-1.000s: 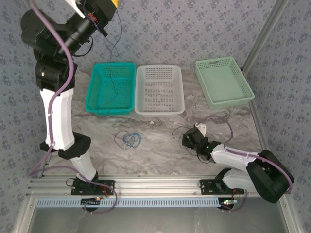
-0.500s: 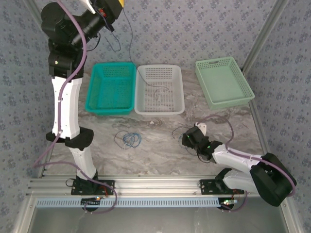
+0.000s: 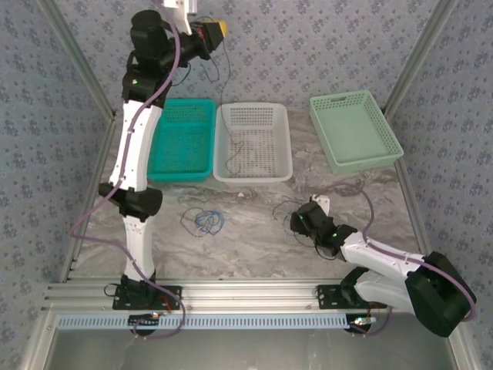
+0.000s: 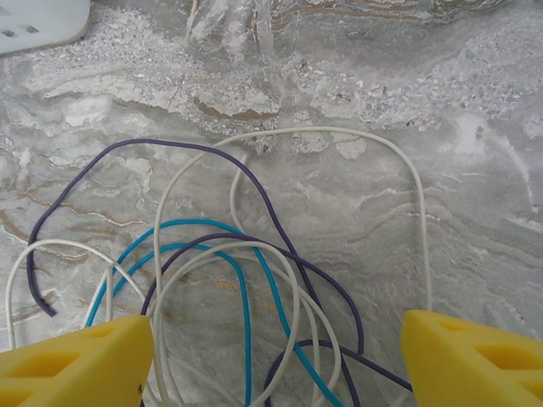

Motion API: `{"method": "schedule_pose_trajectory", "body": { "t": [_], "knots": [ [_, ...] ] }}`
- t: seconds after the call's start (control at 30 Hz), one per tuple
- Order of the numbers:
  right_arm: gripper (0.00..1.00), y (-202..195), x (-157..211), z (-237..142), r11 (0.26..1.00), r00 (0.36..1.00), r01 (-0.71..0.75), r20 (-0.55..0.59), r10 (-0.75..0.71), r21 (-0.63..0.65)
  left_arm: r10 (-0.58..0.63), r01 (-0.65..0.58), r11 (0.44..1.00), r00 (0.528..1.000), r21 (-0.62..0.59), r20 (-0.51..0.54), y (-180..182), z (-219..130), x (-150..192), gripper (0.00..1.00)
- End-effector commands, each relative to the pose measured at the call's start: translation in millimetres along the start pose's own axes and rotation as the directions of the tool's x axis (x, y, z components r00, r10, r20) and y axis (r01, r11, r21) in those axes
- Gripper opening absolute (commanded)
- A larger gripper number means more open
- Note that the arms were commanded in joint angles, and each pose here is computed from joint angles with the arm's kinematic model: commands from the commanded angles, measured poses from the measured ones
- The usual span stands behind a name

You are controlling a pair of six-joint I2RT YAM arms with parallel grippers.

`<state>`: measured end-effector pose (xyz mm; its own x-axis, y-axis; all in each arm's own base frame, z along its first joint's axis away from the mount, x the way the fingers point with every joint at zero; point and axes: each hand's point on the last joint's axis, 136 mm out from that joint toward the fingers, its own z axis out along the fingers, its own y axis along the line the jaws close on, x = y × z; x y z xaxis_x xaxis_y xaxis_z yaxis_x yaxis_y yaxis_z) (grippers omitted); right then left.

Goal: Untangle the cables

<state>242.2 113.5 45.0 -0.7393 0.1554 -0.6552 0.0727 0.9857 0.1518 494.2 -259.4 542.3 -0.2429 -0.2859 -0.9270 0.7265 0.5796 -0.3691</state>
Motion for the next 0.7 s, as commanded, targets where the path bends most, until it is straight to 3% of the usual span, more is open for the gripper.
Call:
{"method": "schedule_pose_trajectory", "body": {
  "t": [0.0, 0.23, 0.4, 0.67],
  "knots": [
    [0.79, -3.4, -2.4, -4.6, 0.999, 1.000, 0.026, -0.013, -0.025, 0.025, -0.063, 0.059, 0.998, 0.986, -0.032, -0.151, 19.2, 16.6, 52.8, 0.02],
    [0.79, -2.3, -4.9, -5.1, 0.999, 1.000, 0.030, -0.008, -0.030, 0.024, -0.069, 0.030, 0.993, 0.926, -0.111, -0.370, 29.3, 42.0, 146.5, 0.02],
    [0.79, -2.4, -4.7, -6.1, 0.999, 0.999, 0.035, -0.011, -0.034, 0.025, -0.145, 0.087, 0.983, 0.908, -0.161, -0.393, 51.5, 48.6, 189.3, 0.02],
    [0.80, -4.0, -5.3, -8.1, 0.999, 0.999, 0.036, -0.005, -0.036, 0.023, -0.214, 0.125, 0.964, 0.889, -0.234, -0.404, 74.8, 28.7, 247.2, 0.04]
  ]
}}
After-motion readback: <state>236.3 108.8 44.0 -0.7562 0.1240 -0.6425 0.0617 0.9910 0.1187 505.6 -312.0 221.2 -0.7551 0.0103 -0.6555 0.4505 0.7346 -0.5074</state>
